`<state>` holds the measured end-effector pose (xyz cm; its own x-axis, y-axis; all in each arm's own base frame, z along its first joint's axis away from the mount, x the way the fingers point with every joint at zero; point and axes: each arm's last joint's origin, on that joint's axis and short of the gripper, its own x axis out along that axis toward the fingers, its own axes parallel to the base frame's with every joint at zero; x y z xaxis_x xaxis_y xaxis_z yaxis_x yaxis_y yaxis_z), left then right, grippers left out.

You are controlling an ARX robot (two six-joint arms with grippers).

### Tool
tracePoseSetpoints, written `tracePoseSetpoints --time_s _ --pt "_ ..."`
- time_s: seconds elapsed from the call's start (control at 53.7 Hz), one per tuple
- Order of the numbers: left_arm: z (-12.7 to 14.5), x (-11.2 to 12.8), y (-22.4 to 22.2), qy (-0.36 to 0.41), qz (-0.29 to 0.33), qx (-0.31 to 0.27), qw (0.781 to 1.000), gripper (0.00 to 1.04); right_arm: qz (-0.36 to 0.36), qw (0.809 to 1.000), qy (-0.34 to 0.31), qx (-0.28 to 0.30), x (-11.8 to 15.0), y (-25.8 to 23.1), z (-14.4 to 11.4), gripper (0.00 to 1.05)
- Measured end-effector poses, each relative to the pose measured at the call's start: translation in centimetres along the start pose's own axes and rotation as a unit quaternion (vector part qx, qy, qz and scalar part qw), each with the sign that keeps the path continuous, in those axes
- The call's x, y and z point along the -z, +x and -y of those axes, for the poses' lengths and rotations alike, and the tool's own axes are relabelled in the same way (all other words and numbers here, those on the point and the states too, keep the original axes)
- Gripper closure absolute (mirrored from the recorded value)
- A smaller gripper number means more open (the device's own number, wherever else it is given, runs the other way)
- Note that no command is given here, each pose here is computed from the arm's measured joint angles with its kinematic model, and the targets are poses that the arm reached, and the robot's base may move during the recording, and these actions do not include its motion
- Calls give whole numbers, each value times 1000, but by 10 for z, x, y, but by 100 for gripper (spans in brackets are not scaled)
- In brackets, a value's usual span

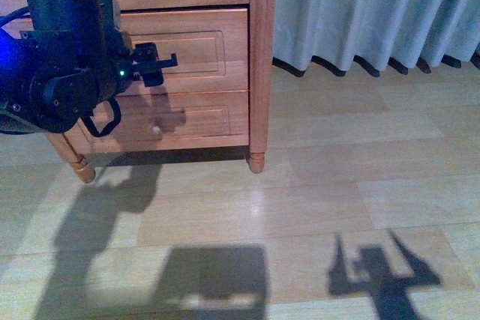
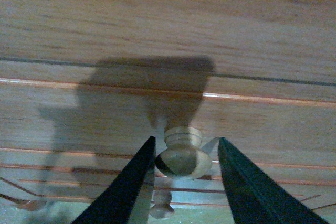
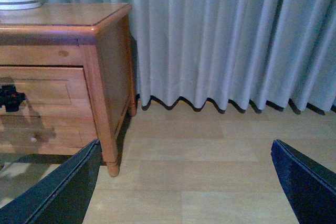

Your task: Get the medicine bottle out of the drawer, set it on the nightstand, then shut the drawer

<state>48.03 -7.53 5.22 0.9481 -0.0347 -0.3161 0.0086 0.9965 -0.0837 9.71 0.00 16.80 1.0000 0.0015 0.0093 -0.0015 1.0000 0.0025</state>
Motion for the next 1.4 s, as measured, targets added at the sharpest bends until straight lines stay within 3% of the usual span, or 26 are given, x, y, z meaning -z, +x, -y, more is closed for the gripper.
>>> tracePoseSetpoints --time_s 0.112,0.484,1.006,1.398 --pt "-2 1 -1 -1 3 1 1000 78 0 1000 0 0 0 0 0 7" --pt "-8 20 -34 -1 1 9 1000 79 0 1000 0 0 0 0 0 7" --pt "-19 69 -213 -37 -77 56 995 79 0 1000 0 0 0 0 0 7" --pt "-23 65 -285 -65 -113 98 987 22 0 1000 0 0 0 0 0 7"
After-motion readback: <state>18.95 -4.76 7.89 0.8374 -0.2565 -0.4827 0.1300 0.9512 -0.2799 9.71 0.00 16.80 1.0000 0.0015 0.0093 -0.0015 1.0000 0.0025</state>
